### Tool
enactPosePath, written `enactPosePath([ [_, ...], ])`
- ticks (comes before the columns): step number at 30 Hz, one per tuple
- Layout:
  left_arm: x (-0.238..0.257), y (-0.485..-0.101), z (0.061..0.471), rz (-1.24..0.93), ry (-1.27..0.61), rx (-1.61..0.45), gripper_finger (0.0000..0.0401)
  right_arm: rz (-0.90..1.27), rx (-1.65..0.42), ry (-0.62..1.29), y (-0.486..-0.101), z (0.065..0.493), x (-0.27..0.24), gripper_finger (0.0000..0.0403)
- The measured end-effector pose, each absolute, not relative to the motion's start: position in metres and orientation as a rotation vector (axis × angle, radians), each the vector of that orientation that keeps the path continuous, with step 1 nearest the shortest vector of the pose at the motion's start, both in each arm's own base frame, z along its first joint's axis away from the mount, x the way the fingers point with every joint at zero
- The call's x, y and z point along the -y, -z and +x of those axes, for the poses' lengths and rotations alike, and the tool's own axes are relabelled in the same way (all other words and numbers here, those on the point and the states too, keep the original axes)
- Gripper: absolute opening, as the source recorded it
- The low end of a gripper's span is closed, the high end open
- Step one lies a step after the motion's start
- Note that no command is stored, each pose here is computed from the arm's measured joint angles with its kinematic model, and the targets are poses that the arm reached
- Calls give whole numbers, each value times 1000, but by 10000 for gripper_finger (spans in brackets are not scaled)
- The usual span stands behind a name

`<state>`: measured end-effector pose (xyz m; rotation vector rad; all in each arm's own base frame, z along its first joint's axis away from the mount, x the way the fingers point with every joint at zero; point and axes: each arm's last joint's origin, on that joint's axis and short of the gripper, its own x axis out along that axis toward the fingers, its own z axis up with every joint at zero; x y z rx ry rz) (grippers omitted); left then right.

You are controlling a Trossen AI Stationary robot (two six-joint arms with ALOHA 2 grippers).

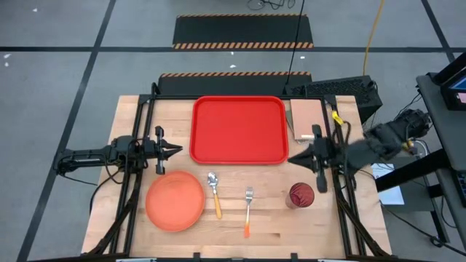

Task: Pick and place plate/cup/fork/spoon on tray
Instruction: Put the red glass cup on the red serving tray

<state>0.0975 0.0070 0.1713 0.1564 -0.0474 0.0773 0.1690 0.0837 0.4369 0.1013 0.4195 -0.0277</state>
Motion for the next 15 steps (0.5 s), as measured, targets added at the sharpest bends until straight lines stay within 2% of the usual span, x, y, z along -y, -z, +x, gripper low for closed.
enactPosePath([
  [8, -8, -171, 97, 228, -97, 44, 33, 135, -500, 60, -454, 165, -110, 0],
  [15, -8, -171, 97, 244, -111, 41, 33, 170, -572, 75, -453, 171, -126, 0],
])
